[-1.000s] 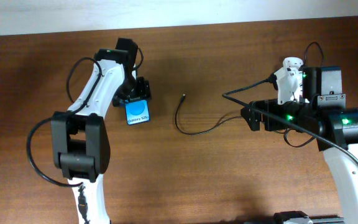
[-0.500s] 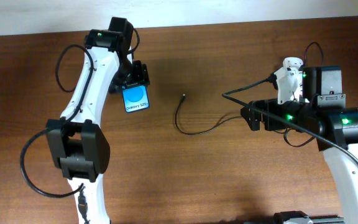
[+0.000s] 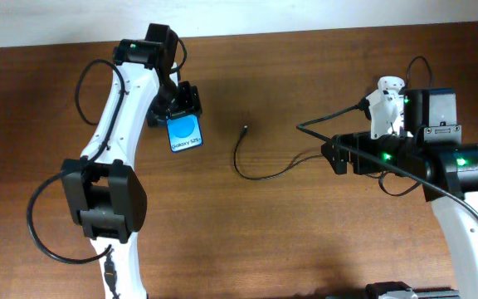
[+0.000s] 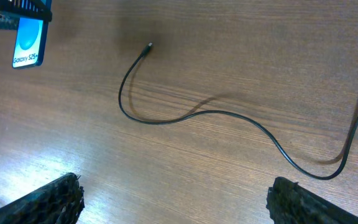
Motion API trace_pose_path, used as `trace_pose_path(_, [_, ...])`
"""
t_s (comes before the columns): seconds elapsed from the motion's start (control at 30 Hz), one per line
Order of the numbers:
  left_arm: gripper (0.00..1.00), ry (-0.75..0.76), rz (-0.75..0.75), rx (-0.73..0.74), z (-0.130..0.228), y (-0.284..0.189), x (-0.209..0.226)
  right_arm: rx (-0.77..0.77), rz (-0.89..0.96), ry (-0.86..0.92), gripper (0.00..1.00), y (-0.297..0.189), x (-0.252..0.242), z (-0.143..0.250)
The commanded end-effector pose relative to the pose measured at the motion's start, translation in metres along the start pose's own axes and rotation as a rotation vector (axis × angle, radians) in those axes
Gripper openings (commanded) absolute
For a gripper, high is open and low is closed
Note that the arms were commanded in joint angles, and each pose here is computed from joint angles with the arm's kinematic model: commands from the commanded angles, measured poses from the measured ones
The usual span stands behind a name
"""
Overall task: Plug charger to phone and switch on socket
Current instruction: 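Lift the phone with the left gripper and tilt it upright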
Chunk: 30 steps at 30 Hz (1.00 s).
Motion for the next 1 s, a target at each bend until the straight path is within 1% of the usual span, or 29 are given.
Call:
trace_pose_path(0.0, [0.0, -0.131, 0.021, 0.002, -0.001, -0.01, 0.001, -0.015, -0.014, -0.013, 0.99, -0.004, 0.003, -0.005])
trace_pose_path(0.1, [0.0, -0.211, -0.009, 0.036, 0.003, -0.01, 0.007, -0.015, -0.014, -0.012, 0.99, -0.004, 0.003, -0.005])
trace_pose_path(0.2, [0.0, -0.237, -0.024, 0.06, 0.005, -0.011, 0.012, -0.015, -0.014, -0.01, 0.99, -0.004, 0.003, -0.005])
trace_pose_path(0.33, [0.0, -0.34, -0.05, 0.103, 0.009, -0.012, 0.02, -0.014, -0.014, 0.006, 0.99, -0.004, 0.003, -0.005])
trace_pose_path(0.47, [0.0, -0.355, -0.012, 0.163, 0.013, -0.014, 0.02, -0.01, -0.015, 0.008, 0.99, -0.004, 0.003, -0.004])
trace_pose_path(0.97, [0.0, -0.356, 0.002, 0.18, 0.014, -0.014, 0.019, -0.008, -0.016, 0.009, 0.99, -0.004, 0.003, -0.004])
Point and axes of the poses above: each gripper's point midway between its finger pads, its own y axis out along the fingers, its own x axis along the line the jaws close on, z = x × y, the point moved 9 cm from there along -y, back along the fingers, and after that the axes turned 13 degrees about -y, right-handed, at the moved point
